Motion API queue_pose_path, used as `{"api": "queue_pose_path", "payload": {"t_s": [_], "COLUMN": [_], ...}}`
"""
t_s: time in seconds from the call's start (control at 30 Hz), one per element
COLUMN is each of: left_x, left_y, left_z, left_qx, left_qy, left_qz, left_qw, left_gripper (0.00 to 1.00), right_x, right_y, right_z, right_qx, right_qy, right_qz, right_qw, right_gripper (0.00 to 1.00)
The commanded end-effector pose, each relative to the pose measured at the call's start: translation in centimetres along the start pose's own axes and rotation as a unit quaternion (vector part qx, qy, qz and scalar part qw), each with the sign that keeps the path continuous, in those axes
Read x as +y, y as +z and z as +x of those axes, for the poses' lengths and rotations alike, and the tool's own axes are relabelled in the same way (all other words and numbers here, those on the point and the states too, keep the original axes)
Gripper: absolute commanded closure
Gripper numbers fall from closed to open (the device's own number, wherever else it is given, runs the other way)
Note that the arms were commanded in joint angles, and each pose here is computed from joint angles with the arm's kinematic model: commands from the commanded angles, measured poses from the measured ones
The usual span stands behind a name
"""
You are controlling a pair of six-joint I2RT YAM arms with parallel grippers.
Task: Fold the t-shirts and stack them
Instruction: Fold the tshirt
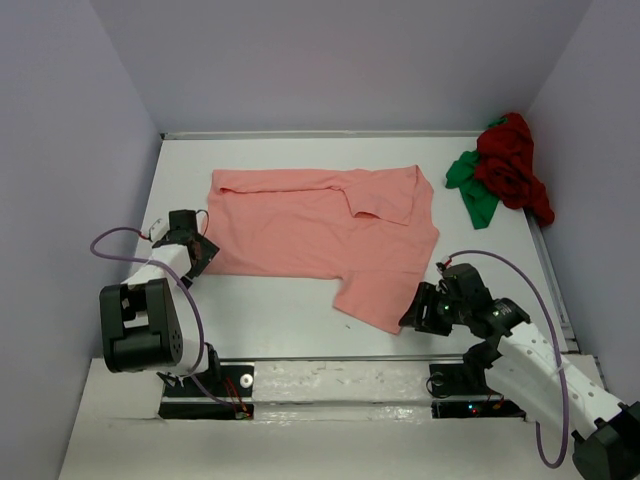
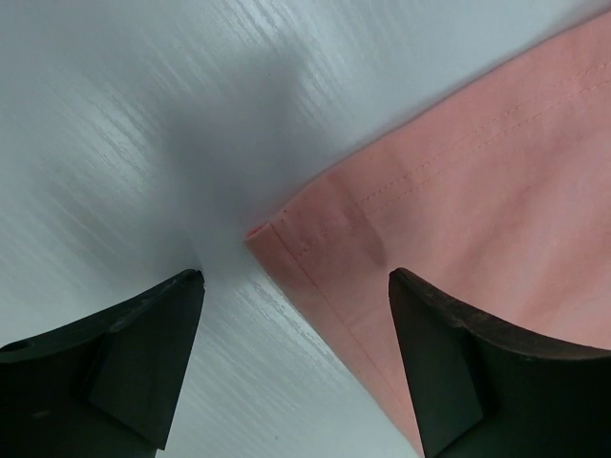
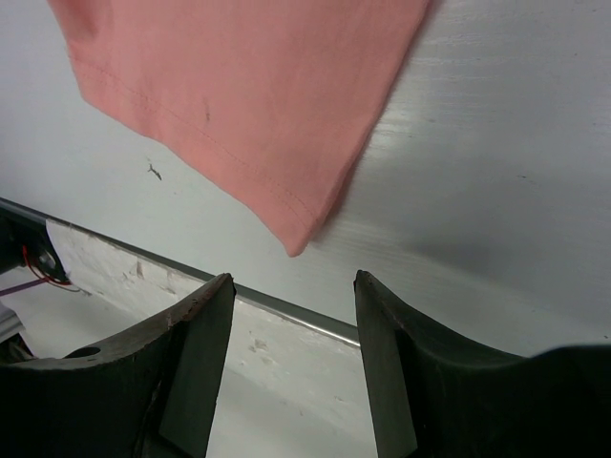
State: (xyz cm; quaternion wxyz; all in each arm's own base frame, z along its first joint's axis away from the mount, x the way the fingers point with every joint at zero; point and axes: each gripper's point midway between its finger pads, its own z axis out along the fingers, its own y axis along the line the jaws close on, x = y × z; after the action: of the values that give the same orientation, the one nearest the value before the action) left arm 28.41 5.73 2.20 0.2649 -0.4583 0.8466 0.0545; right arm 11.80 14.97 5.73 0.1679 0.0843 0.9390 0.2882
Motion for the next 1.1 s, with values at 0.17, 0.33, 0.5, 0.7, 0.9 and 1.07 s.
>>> {"api": "queue_pose_path", "payload": {"t_s": [0.17, 0.33, 0.5, 0.7, 0.9, 1.07], "left_x": [-0.9, -0.5, -0.2, 0.0, -1.6, -2.7], "left_y": [0.1, 0.0, -0.1, 0.0, -0.7, -0.9], "left_z": [-1.0, -1.1, -1.1, -0.8, -0.9, -0.8], "left_qx": [-0.014, -0.015, -0.015, -0.01, -0.017, -0.018], "left_qy": [-0.026, -0.023, -0.034, -0.04, -0.048, -0.032], "left_qz": [0.024, 0.019, 0.028, 0.035, 0.091, 0.127], "left_qw": [0.999, 0.999, 0.999, 0.999, 0.995, 0.991], "left_gripper": [0.23, 0.65, 1.0, 1.0, 1.0, 1.0], "right_x": [1.2, 1.2, 1.1, 1.1, 0.9, 1.2], "right_y": [-0.4, -0.4, -0.4, -0.3, 0.4, 1.2], "right_z": [-1.2, -1.3, -1.2, -1.3, 0.0, 1.3], "right_qx": [-0.025, -0.026, -0.024, -0.024, 0.004, 0.021], "right_qy": [-0.01, -0.009, -0.008, -0.009, -0.006, 0.0], "right_qz": [-0.015, -0.013, -0.013, -0.013, -0.008, 0.001], "right_qw": [1.0, 1.0, 1.0, 1.0, 1.0, 1.0], "right_gripper": [0.41, 0.41, 0.41, 0.41, 0.41, 0.39]}}
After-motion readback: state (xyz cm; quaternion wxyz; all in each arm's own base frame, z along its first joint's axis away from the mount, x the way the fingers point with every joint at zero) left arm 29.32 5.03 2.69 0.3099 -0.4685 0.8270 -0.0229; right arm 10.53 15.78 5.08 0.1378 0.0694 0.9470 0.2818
